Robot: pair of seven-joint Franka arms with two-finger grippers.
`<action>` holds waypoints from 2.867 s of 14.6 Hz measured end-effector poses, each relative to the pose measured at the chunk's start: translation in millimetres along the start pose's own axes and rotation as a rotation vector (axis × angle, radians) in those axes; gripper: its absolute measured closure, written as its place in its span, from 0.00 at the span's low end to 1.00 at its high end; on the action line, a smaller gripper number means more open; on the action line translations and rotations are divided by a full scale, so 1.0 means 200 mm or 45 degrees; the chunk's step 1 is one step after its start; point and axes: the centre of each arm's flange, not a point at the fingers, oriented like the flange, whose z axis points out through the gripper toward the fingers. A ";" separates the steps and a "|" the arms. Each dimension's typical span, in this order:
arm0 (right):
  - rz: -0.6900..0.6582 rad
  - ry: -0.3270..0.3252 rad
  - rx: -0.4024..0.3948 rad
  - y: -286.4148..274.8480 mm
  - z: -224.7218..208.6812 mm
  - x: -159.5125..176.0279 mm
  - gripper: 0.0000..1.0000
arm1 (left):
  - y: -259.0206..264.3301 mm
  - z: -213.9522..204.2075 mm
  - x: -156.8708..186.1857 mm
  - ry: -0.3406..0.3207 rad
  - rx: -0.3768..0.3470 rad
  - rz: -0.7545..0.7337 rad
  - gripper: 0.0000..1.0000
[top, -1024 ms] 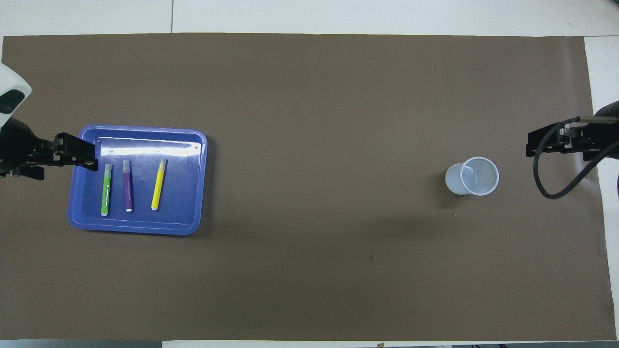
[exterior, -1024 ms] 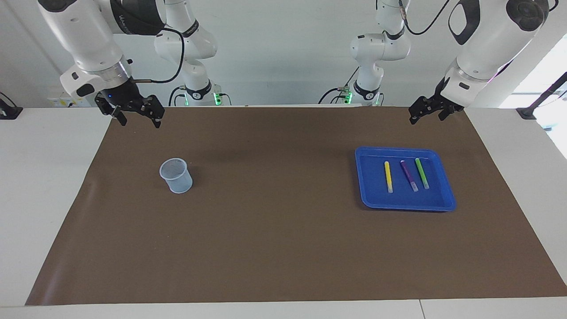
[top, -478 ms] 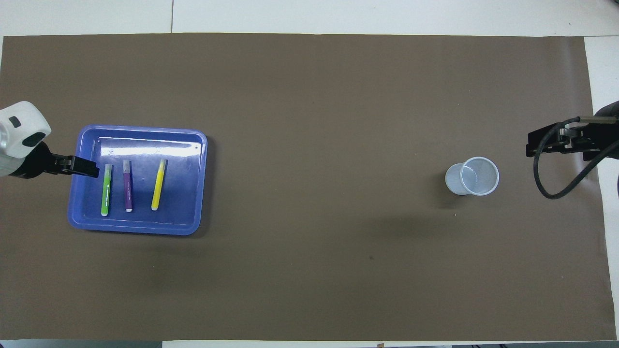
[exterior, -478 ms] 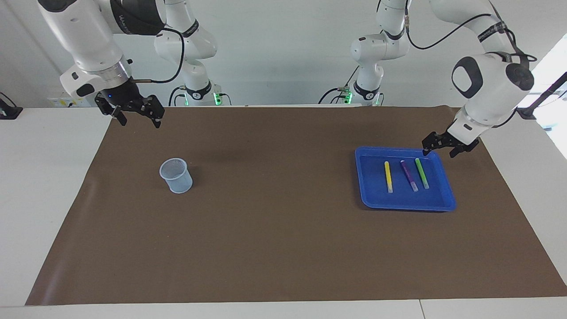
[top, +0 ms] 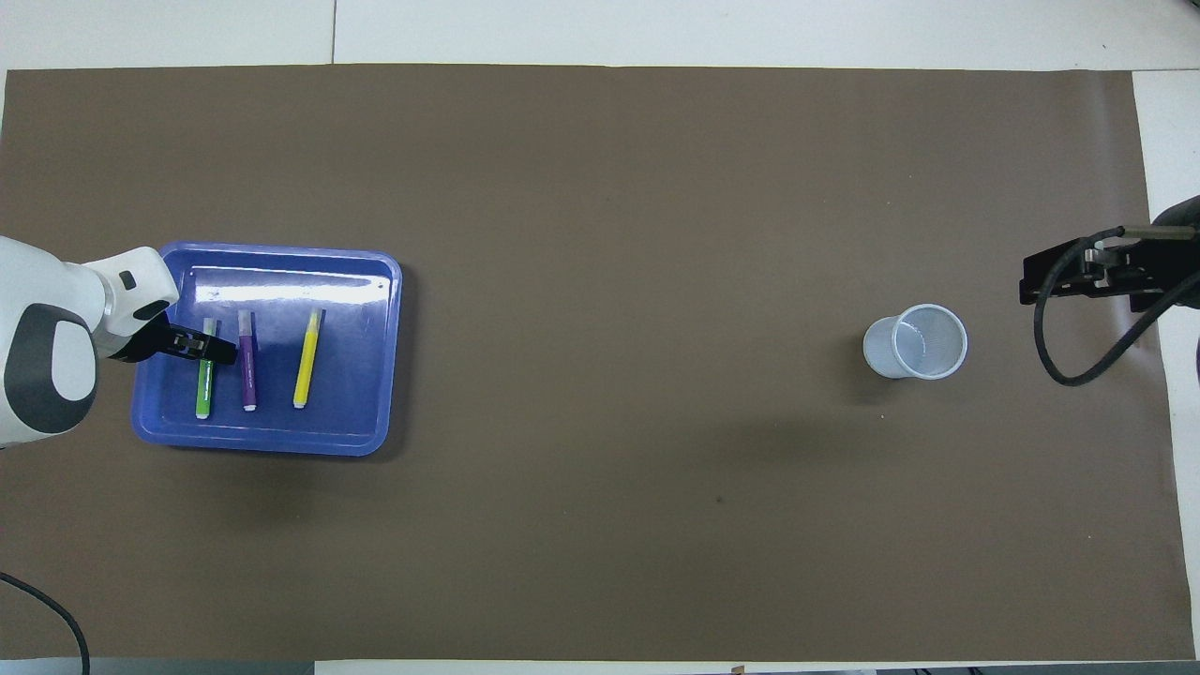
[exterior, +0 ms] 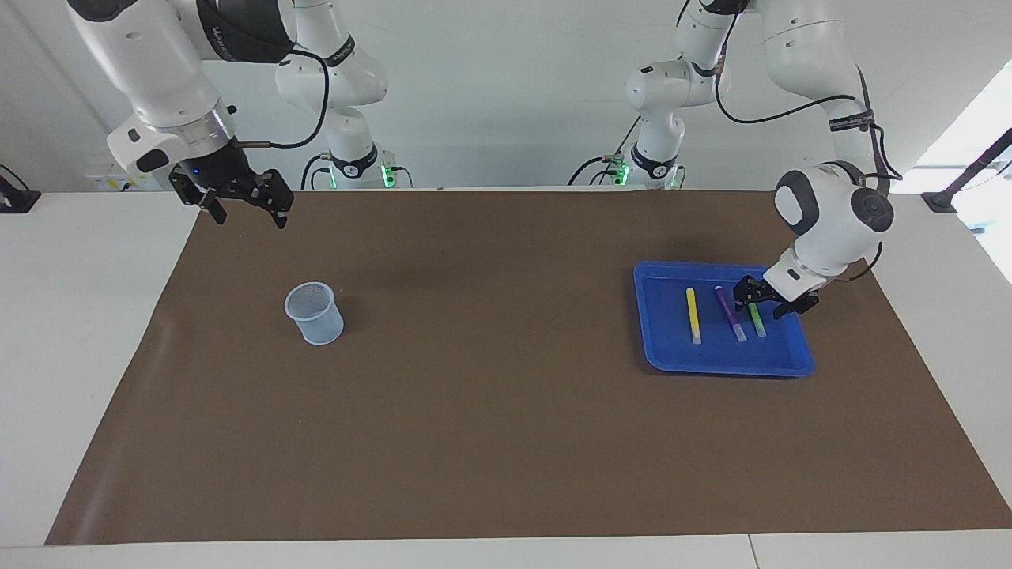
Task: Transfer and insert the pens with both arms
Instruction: 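Lower the left gripper onto the green pen in the tray and grasp, then lift the green pen with the left gripper while the right gripper approaches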
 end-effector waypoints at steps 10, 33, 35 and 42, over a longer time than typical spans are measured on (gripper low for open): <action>0.000 0.000 0.000 0.00 0.00 0.00 0.00 | -0.03 0.04 -0.01 -0.015 -0.008 -0.009 0.33; 0.000 -0.002 0.000 0.00 0.00 0.00 0.00 | -0.05 -0.12 0.03 -0.073 -0.037 -0.151 0.83; -0.004 -0.002 0.002 -0.01 0.00 0.00 0.00 | 0.04 -0.33 0.11 -0.112 -0.042 -0.264 0.83; -0.039 -0.010 0.278 -0.19 -0.05 -0.03 0.00 | 0.77 -0.97 0.27 -0.202 -0.196 -0.919 0.83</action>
